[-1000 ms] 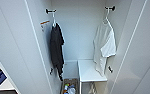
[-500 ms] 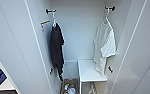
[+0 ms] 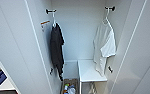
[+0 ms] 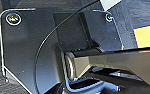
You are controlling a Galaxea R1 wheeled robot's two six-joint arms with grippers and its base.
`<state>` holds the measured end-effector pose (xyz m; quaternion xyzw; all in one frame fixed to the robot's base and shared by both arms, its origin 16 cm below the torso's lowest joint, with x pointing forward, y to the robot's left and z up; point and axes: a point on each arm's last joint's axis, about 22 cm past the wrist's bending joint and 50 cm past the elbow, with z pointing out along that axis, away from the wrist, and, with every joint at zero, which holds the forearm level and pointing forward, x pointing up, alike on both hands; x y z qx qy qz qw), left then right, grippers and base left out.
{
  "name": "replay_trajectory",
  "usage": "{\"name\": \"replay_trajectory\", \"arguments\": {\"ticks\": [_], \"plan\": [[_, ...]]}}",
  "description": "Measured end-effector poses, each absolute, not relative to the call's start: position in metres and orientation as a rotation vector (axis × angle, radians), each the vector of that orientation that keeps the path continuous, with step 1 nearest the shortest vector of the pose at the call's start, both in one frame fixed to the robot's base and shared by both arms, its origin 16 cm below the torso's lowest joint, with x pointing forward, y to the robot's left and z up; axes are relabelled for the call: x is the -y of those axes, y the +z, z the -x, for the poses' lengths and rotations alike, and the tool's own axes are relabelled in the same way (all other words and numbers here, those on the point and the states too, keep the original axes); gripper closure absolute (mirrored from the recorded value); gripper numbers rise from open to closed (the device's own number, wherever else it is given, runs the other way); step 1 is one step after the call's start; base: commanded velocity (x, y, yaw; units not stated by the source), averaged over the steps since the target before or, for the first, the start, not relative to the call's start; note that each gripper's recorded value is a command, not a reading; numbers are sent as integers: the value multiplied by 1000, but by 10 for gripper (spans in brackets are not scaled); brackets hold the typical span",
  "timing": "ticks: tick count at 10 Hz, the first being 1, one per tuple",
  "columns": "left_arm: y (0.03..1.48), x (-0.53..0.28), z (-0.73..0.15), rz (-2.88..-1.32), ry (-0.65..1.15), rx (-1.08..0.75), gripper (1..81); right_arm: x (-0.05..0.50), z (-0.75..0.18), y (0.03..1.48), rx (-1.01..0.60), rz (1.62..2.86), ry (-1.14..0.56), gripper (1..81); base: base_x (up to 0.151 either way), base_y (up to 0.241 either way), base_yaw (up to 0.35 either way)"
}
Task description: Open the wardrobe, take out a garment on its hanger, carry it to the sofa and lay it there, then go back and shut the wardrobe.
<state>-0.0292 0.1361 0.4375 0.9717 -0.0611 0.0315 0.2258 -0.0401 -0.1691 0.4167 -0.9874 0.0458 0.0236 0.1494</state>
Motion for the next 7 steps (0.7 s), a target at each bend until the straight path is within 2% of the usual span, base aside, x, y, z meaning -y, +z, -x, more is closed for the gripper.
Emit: {"name": "replay_trajectory", "arguments": {"ticks": [7], "plan": [[437,-138,30,-2681,90,170,10,168,39,417,-130,2835,61,10,84,0,0]]}}
